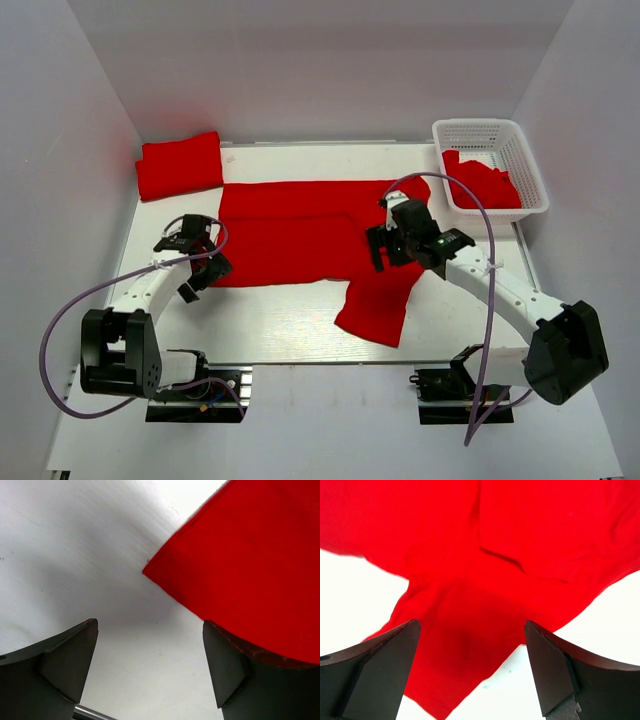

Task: Fold and stack the t-shirts
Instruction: Grap the side of the flattened tshirt closest away from the robot with both arms

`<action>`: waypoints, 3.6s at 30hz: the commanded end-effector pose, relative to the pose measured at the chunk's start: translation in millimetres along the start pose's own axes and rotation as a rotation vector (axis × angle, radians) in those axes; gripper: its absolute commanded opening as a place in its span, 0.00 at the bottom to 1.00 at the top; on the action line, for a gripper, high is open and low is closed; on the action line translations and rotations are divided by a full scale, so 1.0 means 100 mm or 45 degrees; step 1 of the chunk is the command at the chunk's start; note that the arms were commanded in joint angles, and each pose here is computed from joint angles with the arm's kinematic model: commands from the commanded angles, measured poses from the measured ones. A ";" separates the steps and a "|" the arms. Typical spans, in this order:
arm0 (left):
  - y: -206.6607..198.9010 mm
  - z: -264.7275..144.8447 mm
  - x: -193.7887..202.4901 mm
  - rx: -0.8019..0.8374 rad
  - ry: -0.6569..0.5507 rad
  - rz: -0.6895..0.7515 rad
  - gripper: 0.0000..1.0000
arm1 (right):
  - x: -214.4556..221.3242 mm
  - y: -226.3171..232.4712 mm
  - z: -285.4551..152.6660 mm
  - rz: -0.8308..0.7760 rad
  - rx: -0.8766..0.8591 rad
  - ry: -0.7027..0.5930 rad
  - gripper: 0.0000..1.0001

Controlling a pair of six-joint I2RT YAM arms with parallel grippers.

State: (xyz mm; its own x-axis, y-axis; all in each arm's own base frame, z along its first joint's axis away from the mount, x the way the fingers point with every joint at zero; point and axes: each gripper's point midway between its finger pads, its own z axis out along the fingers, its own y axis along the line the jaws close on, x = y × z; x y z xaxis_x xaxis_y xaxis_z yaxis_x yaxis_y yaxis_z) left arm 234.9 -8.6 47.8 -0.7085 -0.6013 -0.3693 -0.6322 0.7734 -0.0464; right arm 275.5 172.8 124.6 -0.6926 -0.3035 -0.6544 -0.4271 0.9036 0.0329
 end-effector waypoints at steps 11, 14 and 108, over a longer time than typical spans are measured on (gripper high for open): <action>-0.01 0.30 -0.11 -0.046 -0.105 -0.074 0.65 | 0.56 0.10 -0.16 0.105 0.001 0.143 0.90; 0.01 0.40 -0.09 -0.067 -0.111 -0.083 0.54 | 0.67 0.17 -0.19 0.128 -0.039 0.188 0.90; -0.17 0.30 -0.18 0.104 -0.183 0.071 0.00 | 1.91 0.56 -0.20 0.282 0.108 0.624 0.84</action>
State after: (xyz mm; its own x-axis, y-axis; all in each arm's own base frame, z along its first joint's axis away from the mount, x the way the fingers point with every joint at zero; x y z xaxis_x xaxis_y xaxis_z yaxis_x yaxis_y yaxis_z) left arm 273.3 -3.8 29.8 -0.6752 -0.5307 -0.5123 -0.5667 0.8178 -0.1003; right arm 101.4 152.1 20.0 -0.9637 -0.2047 -0.1712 -0.2170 0.9746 0.0563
